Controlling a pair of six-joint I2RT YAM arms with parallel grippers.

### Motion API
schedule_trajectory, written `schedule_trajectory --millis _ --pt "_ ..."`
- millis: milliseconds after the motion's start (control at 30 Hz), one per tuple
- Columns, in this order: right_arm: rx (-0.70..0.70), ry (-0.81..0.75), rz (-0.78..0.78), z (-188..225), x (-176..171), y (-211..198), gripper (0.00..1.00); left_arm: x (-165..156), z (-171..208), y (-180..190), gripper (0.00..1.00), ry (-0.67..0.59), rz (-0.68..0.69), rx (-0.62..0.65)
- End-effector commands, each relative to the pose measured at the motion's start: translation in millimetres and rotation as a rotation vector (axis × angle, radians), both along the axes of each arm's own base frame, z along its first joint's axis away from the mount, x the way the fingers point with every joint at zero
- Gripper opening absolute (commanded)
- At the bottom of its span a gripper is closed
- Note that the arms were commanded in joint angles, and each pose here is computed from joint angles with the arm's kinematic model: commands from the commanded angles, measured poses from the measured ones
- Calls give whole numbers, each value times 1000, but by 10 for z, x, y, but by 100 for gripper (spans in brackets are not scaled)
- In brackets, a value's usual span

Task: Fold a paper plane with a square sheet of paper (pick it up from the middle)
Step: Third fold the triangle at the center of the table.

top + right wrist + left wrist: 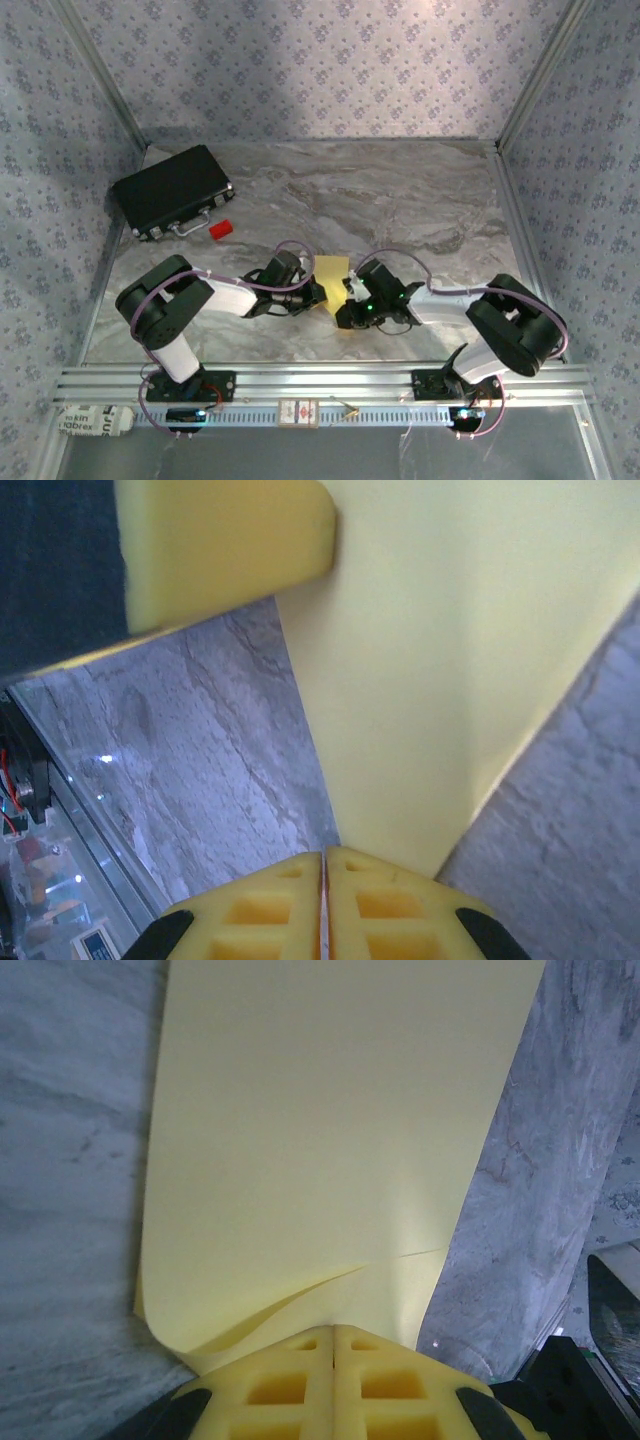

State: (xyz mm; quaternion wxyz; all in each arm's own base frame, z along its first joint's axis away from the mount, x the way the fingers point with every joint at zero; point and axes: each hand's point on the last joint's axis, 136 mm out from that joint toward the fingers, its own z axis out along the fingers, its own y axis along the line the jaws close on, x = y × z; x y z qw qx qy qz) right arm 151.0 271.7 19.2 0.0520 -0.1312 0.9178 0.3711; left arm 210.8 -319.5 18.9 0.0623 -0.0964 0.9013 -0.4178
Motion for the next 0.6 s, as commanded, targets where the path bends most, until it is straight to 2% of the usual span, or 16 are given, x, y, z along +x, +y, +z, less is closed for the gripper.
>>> schedule_trajectory --millis 0,333,567 --pt "-55 86 8 -97 -221 -176 11 -158 -387 282 0 88 23 133" --pt "25 -35 -5 410 89 18 11 -154 -353 254 0 82 17 122" --pt "-7 -37 -75 328 394 136 10 -134 -311 228 0 72 16 108"
